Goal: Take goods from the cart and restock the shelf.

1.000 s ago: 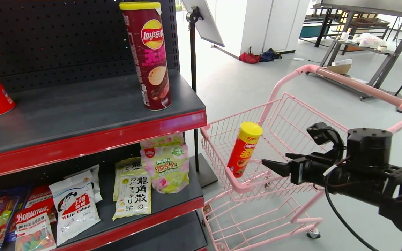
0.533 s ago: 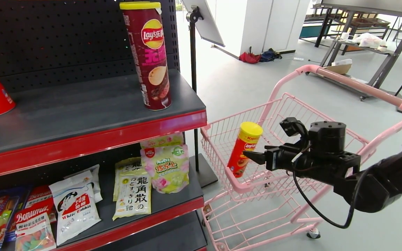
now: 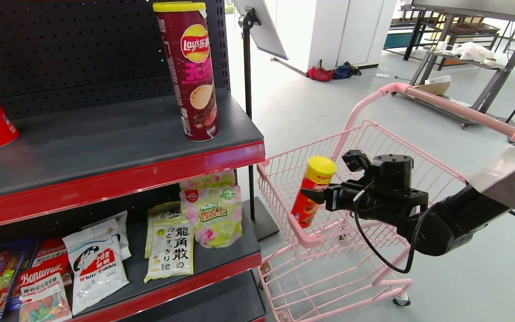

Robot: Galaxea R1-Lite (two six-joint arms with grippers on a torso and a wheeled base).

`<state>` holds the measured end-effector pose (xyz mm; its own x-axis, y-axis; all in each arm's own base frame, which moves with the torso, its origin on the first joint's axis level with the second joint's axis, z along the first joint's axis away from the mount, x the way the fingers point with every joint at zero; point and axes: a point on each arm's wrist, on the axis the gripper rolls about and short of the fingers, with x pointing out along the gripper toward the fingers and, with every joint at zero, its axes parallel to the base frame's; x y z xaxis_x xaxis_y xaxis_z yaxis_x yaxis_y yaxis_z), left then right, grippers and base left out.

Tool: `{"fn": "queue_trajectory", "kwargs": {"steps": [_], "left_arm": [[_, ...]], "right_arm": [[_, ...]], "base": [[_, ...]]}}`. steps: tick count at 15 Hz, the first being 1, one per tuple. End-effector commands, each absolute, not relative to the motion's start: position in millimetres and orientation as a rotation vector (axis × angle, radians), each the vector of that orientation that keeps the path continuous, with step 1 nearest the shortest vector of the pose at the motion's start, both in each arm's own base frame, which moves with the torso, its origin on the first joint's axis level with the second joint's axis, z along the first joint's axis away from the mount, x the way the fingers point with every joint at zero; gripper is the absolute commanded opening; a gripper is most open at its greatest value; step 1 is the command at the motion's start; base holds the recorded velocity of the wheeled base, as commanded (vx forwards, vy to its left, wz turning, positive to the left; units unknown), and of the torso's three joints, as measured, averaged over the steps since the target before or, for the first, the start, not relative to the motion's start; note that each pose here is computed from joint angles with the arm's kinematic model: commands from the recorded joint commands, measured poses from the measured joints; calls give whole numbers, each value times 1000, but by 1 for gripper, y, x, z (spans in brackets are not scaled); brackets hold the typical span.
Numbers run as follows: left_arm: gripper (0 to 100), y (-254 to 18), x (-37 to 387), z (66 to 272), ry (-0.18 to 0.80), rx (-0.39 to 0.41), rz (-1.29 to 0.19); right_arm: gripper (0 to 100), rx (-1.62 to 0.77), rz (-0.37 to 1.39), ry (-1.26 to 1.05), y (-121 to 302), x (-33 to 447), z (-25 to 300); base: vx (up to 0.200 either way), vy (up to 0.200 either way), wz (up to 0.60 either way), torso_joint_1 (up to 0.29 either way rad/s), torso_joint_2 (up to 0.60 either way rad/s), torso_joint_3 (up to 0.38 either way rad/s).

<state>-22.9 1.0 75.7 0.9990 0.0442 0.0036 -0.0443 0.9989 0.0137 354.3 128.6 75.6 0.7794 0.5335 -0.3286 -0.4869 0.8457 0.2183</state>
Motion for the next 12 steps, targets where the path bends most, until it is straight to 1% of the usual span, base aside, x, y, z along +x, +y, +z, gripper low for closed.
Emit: {"fn": "queue_trajectory", "kwargs": {"steps": [1,7,8,12], "left_arm": [[100,1,-23,76,-3,14,45],[100,1,-23,76,-3,14,45],[100,1,-23,76,-3,14,45],[100,1,-23,76,-3,14,45]], "right_arm": [[100,121,554,392,133,366,67],[100,122,558,366,142,384,58],[0,123,555,340,143,387,58],[0,127,540,346,145,383,55]], "base": [[0,0,0,0,0,0],[0,0,0,0,0,0],[0,0,0,0,0,0],[0,0,0,0,0,0]]}}
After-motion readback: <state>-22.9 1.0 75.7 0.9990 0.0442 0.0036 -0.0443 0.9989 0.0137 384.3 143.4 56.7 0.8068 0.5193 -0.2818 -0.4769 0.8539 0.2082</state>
